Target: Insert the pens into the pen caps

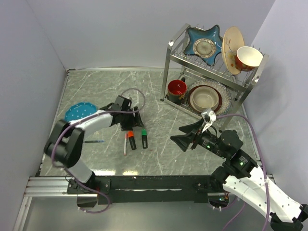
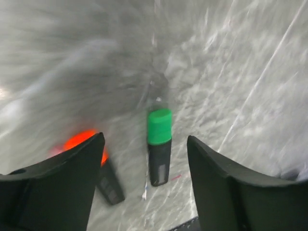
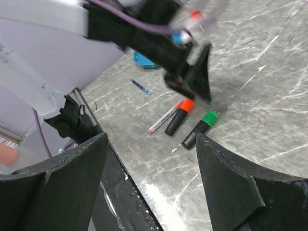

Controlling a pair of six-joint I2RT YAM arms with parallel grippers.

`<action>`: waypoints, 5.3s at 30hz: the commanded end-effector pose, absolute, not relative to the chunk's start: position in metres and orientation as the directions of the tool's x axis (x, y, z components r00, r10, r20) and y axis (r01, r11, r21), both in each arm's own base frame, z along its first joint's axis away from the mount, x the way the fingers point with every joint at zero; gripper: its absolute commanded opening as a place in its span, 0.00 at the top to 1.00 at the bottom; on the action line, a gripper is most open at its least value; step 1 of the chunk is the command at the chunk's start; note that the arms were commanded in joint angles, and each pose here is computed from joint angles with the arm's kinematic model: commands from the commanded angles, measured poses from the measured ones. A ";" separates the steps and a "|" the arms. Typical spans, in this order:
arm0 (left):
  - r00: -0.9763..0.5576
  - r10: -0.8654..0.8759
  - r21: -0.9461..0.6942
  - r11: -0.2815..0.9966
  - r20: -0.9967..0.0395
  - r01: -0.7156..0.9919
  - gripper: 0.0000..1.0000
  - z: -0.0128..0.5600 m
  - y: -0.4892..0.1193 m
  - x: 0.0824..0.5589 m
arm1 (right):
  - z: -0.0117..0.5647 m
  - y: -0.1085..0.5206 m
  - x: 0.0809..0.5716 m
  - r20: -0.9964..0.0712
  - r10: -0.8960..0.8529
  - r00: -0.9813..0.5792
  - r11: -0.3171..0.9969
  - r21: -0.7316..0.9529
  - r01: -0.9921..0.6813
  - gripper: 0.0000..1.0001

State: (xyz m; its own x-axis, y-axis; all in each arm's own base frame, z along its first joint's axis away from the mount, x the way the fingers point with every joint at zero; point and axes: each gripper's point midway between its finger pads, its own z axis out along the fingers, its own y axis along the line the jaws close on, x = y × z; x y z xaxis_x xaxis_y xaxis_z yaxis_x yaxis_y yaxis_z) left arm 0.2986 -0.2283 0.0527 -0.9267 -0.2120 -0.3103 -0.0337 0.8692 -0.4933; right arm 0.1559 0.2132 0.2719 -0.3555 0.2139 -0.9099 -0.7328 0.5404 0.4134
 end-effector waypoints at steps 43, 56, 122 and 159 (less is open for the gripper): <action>-0.437 0.898 0.245 0.437 -0.059 0.865 0.49 0.039 -0.035 0.241 | 0.313 0.178 0.157 -0.967 0.201 -0.154 0.644 0.249 -0.724 0.19; -0.437 0.899 0.190 0.435 -0.033 0.880 0.55 0.022 -0.034 0.241 | 0.317 0.175 0.155 -0.969 0.205 -0.136 0.648 0.239 -0.723 0.19; -0.503 -0.153 -0.525 0.234 -0.851 0.818 0.99 0.377 -0.284 0.210 | 0.312 0.326 0.183 -0.818 0.217 -0.533 0.230 0.574 -0.786 0.59; -0.604 -0.060 -0.190 0.970 -0.794 0.153 0.55 0.189 -0.160 0.522 | 0.322 0.228 0.167 -0.895 0.333 -0.297 0.523 0.438 -0.731 1.00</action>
